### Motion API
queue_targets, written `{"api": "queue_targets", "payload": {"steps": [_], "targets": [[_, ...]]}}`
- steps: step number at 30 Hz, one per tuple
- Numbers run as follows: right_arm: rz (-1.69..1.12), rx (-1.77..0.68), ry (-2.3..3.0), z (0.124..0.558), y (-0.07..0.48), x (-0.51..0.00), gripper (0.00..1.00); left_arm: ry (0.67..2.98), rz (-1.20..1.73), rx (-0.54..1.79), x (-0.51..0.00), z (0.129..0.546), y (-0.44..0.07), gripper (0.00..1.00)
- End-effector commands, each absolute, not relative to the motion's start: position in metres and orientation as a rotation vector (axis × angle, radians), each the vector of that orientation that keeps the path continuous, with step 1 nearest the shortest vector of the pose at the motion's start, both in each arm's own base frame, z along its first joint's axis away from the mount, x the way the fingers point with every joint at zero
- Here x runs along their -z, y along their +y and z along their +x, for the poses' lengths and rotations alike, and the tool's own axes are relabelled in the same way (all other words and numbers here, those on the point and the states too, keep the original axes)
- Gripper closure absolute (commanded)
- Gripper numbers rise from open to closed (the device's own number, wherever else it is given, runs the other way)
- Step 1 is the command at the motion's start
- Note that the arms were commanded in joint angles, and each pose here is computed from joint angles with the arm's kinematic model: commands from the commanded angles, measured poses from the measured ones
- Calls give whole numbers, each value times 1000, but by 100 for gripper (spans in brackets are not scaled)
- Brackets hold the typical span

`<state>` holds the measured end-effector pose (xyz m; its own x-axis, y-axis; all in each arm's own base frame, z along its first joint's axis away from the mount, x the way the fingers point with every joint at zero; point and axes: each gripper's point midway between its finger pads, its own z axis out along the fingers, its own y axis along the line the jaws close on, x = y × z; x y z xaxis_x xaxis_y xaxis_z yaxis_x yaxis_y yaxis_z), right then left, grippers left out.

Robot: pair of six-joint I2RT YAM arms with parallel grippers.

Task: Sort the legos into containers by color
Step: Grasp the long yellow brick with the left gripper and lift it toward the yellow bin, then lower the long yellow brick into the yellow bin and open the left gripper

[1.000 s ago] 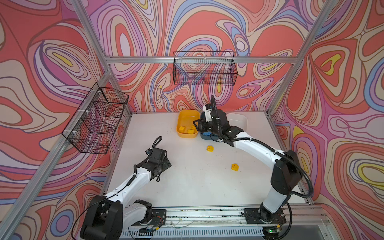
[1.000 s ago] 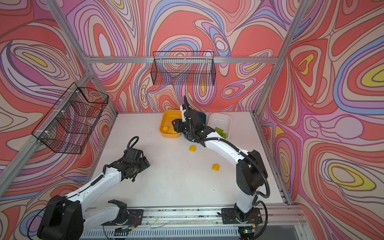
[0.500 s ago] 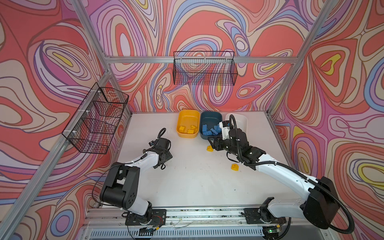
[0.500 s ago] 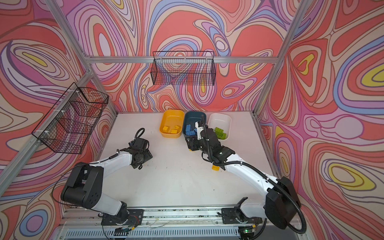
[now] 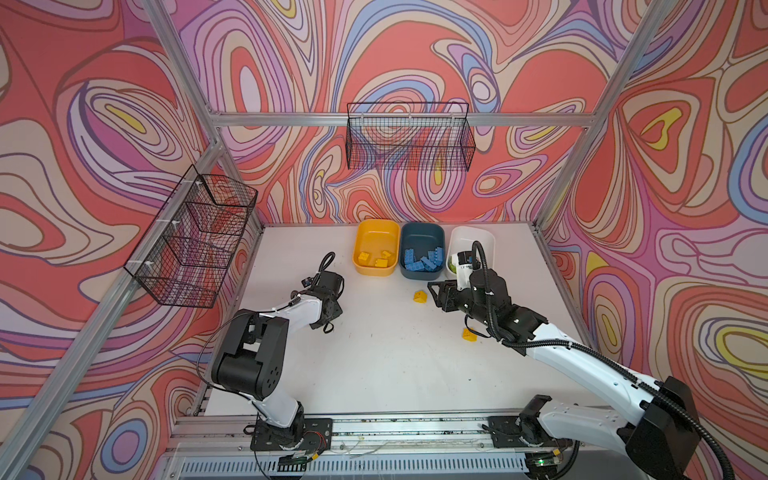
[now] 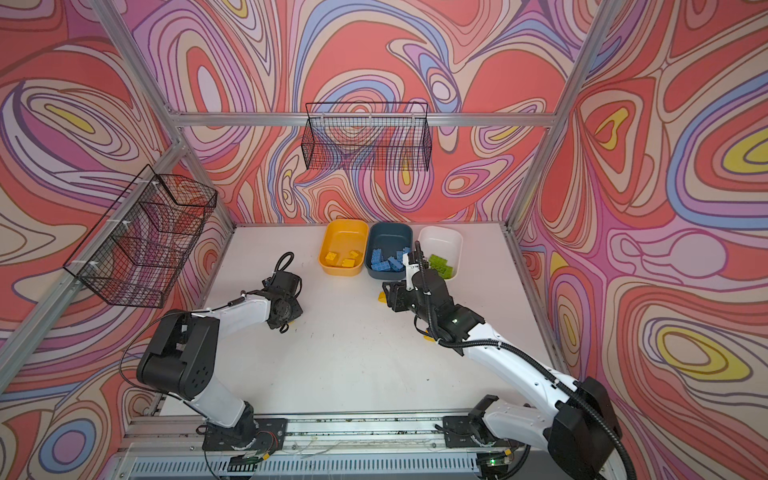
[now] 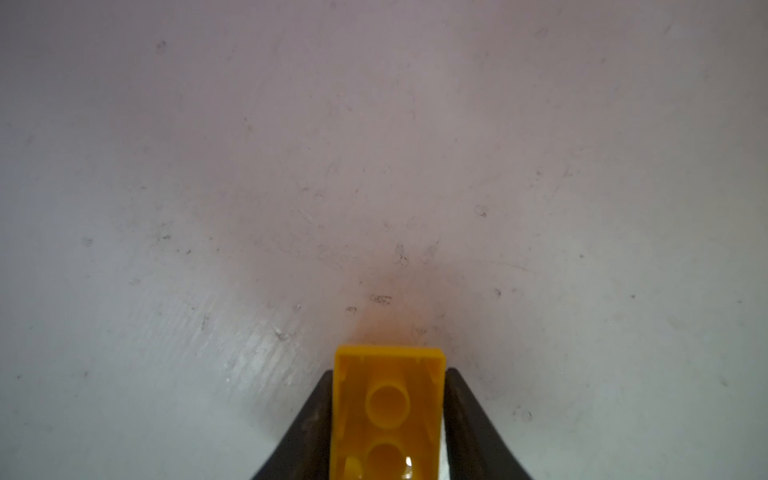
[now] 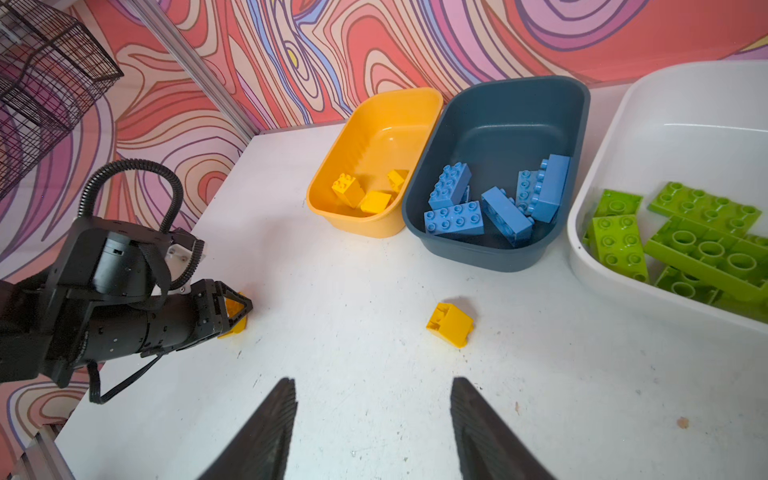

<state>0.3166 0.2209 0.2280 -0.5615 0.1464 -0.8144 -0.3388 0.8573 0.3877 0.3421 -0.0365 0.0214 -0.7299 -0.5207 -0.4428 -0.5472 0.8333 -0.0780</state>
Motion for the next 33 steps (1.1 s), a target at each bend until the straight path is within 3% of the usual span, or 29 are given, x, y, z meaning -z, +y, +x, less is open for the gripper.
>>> {"api": "queue_targets", "payload": {"steps": [1, 8, 18, 25, 33], "targets": [[-122, -622, 2069, 312, 213, -227, 38, 2543, -764, -21, -34, 356, -43, 68], [-94, -540, 2147, 307, 199, -198, 38, 2491, -666, 149, -83, 388, -66, 71], [45, -327, 2321, 291, 160, -144, 37, 2449, -486, 362, -144, 472, -120, 71], [188, -98, 2457, 269, 121, -111, 33, 2462, -386, 416, -146, 519, -164, 70], [283, -107, 2521, 245, 109, -91, 31, 2512, -352, 462, -115, 554, -202, 69]]}}
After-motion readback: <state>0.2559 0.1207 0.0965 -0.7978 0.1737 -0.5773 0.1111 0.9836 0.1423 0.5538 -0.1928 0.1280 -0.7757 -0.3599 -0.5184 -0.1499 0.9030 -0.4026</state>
